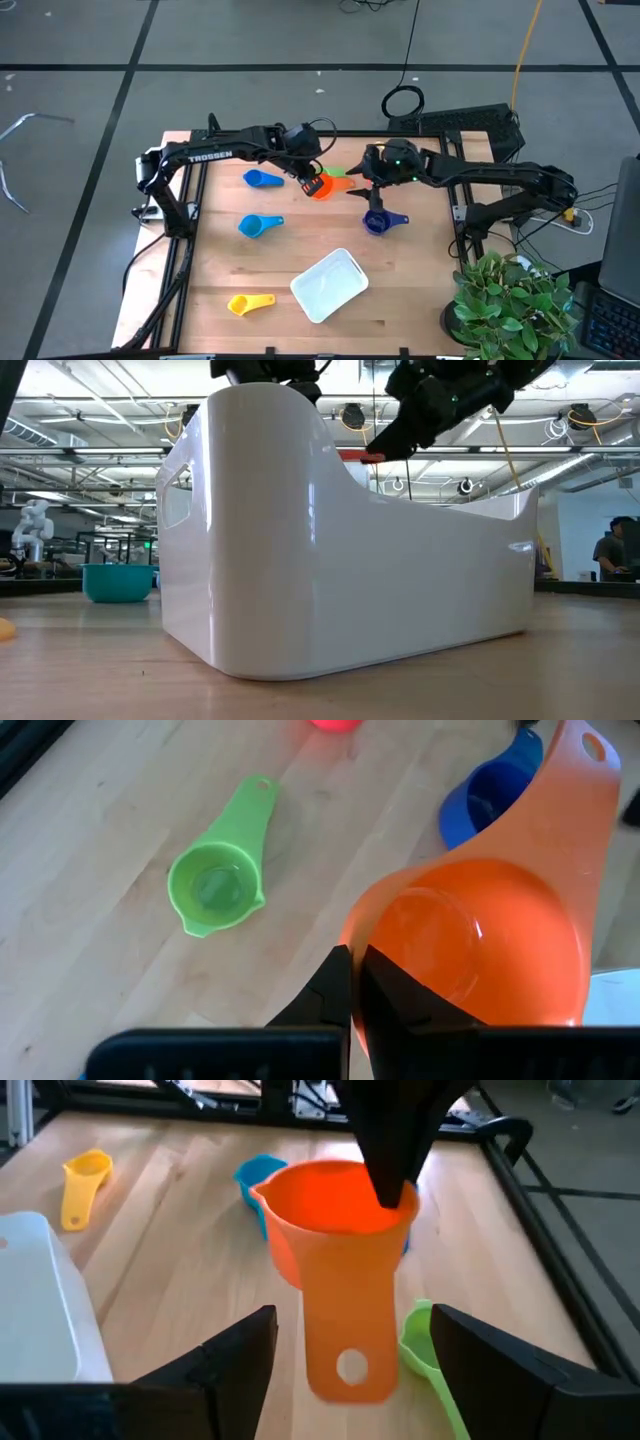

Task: Nest measuring cups in basket
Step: Stack the orange measuring cup on top of the purple measuring cup

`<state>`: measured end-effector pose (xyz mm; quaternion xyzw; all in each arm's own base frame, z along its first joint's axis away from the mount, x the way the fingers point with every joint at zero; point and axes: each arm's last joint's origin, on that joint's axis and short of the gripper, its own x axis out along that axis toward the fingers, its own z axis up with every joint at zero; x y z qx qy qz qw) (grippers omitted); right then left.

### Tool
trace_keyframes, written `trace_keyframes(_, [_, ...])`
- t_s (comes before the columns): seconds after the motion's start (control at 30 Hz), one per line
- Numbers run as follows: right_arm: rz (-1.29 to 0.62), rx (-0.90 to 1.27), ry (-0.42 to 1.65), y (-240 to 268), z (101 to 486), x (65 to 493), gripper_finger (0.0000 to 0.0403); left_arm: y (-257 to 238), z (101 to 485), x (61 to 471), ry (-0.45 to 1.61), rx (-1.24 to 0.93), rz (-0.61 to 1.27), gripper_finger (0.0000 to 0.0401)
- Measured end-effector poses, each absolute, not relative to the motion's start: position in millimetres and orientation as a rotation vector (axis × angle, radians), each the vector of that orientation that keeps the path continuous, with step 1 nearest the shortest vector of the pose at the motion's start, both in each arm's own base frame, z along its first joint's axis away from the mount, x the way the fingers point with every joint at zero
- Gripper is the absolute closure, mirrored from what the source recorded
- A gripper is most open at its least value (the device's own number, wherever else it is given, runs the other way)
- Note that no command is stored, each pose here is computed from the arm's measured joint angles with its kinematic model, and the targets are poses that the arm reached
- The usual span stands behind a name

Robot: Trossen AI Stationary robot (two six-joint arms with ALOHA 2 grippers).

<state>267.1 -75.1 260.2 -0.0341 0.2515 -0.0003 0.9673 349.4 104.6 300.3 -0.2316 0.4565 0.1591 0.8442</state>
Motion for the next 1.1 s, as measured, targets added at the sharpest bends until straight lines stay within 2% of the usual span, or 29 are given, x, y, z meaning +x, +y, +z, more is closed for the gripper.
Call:
trace_keyframes(0.23, [0.021, -0.058, 0.496, -77.0, 253.7, 276.1, 0.0148, 102.6, 300.8, 350.9, 0.957, -0.473, 0.322, 0.0394])
trace_keyframes(0.4, [0.021, -0.058, 0.494, -77.1, 253.9, 276.2, 0.0167, 102.3, 300.6, 350.6, 0.961, -0.471, 0.321, 0.0394])
trace_keyframes(0.8, [0.039, -0.079, 0.508, -70.2, 252.8, 277.4, 0.0282, 102.1, 300.2, 350.1, 0.969, -0.466, 0.316, 0.0394])
trace_keyframes(1.1, [0.026, -0.103, 0.516, -68.6, 252.3, 277.8, 0.0285, 102.3, 300.0, 349.9, 0.97, -0.461, 0.325, 0.0384])
